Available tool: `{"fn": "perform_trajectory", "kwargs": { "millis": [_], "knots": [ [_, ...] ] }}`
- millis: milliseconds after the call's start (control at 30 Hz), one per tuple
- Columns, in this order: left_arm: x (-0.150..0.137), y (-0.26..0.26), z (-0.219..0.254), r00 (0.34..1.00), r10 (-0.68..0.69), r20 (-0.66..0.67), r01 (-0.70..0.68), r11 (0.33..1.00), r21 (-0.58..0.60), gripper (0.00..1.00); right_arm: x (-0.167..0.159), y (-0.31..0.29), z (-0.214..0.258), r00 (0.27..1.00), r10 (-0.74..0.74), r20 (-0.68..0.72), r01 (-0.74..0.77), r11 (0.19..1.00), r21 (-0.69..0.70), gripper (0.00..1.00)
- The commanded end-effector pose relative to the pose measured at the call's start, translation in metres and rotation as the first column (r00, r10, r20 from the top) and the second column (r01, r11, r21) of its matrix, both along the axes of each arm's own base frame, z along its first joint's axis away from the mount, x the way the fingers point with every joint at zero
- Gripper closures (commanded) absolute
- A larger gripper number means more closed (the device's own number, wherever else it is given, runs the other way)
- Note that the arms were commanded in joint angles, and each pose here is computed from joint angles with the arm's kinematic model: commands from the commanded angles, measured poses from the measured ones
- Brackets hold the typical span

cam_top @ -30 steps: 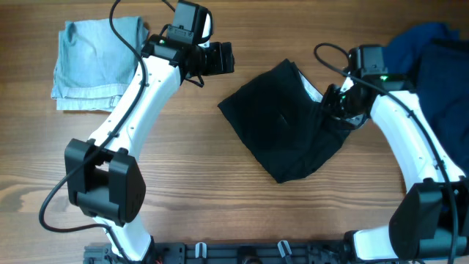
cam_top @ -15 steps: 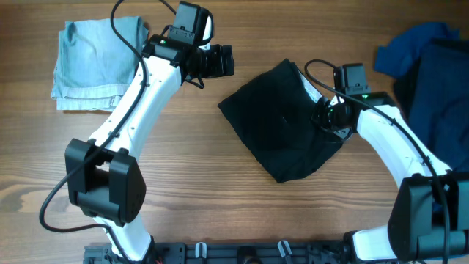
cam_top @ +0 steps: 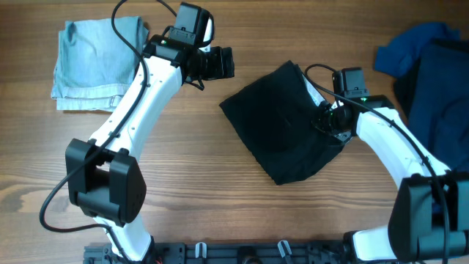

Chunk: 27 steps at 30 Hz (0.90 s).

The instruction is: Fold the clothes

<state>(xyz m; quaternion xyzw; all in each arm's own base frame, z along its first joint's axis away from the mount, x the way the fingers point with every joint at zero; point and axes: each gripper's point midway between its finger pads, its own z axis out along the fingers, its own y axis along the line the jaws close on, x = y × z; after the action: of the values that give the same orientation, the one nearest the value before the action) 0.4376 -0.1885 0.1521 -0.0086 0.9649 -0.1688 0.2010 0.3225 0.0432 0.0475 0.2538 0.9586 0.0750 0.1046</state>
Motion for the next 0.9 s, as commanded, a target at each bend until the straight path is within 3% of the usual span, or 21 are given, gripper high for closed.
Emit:
{"fn": "perform_trajectory", "kwargs": {
  "millis": [0, 467, 733, 867],
  "knots": [
    [0.0, 0.0, -0.004, 1.0, 0.005, -0.008, -0.005, 1.0, 0.009, 0.11, 0.006, -0.015, 0.025, 0.998, -0.003, 0.061, 0.009, 0.996, -0.091, 0.96],
    [0.0, 0.0, -0.004, 1.0, 0.005, -0.007, -0.005, 1.0, 0.009, 0.1, -0.026, -0.047, -0.043, 0.988, -0.144, -0.058, 0.125, 0.96, -0.249, 0.96],
    [0.0, 0.0, -0.004, 1.0, 0.005, -0.007, -0.005, 1.0, 0.009, 0.1, -0.031, -0.052, -0.064, 0.982, -0.15, -0.111, 0.113, 0.951, -0.287, 0.95],
    [0.0, 0.0, -0.004, 1.0, 0.005, -0.007, -0.005, 1.0, 0.009, 0.09, -0.03, -0.051, -0.072, 0.982, -0.143, -0.123, 0.103, 0.953, -0.286, 0.8]
  ]
}}
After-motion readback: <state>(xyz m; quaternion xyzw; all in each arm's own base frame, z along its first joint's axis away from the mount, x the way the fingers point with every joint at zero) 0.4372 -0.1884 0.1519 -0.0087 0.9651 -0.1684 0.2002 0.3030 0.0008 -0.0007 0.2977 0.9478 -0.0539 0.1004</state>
